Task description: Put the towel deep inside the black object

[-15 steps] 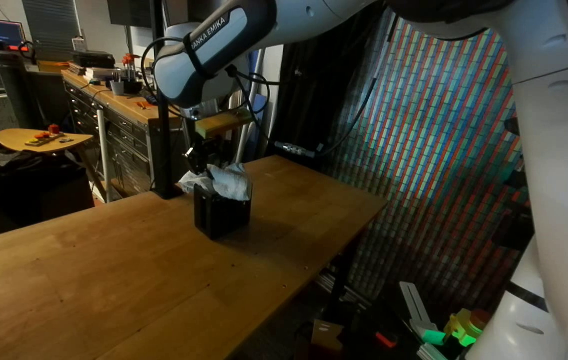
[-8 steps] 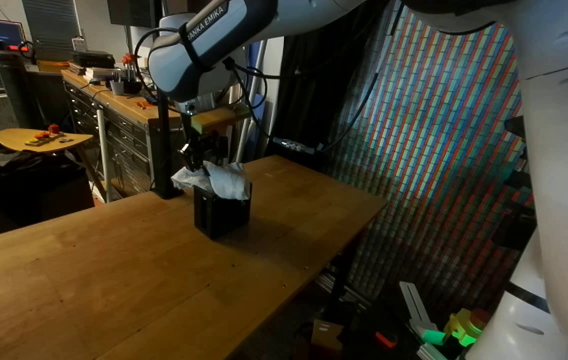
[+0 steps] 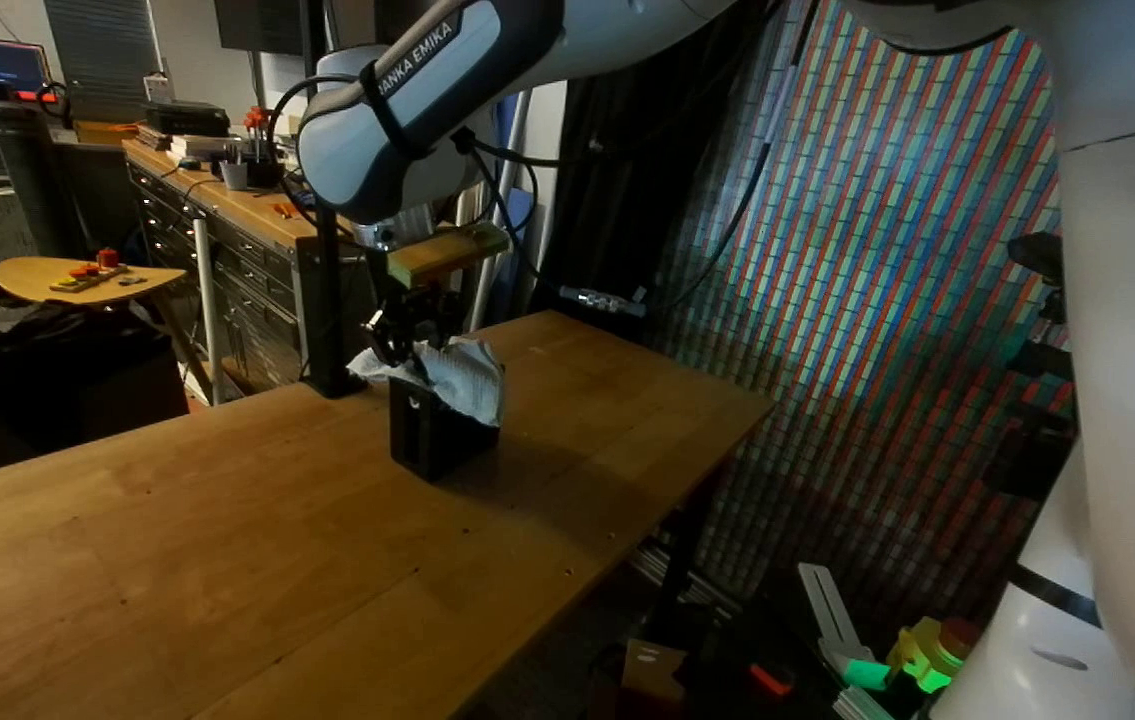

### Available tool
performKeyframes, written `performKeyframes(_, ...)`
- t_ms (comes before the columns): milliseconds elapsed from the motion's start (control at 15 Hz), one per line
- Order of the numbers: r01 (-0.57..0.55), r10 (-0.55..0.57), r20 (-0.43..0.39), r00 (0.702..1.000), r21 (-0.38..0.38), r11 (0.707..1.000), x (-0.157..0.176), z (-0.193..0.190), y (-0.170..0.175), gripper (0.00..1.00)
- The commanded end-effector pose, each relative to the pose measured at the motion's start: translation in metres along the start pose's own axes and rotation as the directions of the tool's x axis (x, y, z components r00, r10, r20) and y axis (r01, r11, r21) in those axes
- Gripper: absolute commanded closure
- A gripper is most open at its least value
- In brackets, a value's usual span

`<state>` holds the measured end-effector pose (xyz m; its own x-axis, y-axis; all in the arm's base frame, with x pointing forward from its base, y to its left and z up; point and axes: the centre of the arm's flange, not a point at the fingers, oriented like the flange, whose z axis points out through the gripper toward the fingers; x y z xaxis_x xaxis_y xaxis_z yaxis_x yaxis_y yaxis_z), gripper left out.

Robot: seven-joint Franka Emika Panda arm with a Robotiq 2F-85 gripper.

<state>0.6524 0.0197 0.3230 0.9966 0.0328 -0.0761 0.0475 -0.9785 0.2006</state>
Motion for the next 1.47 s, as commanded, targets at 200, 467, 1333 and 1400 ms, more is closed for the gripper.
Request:
performKeyframes(200, 0.044, -0.043, -0.013, 0.999, 0.026, 0.999, -0.014, 0.016, 0.005, 0.96)
performKeyframes(467, 0.067, -0.064, -0.032, 0.997, 0.088, 0.994, -0.014, 0.05, 0.008, 0.96)
performKeyframes(1333, 0.179, -0.151, -0.113, 0.982, 0.304, 0.936, -0.018, 0.066, 0.008, 0.96)
performKeyframes(1400, 0.19, -0.162, -0.118, 0.98, 0.294, 0.937, -0.02, 0.059, 0.005, 0.96)
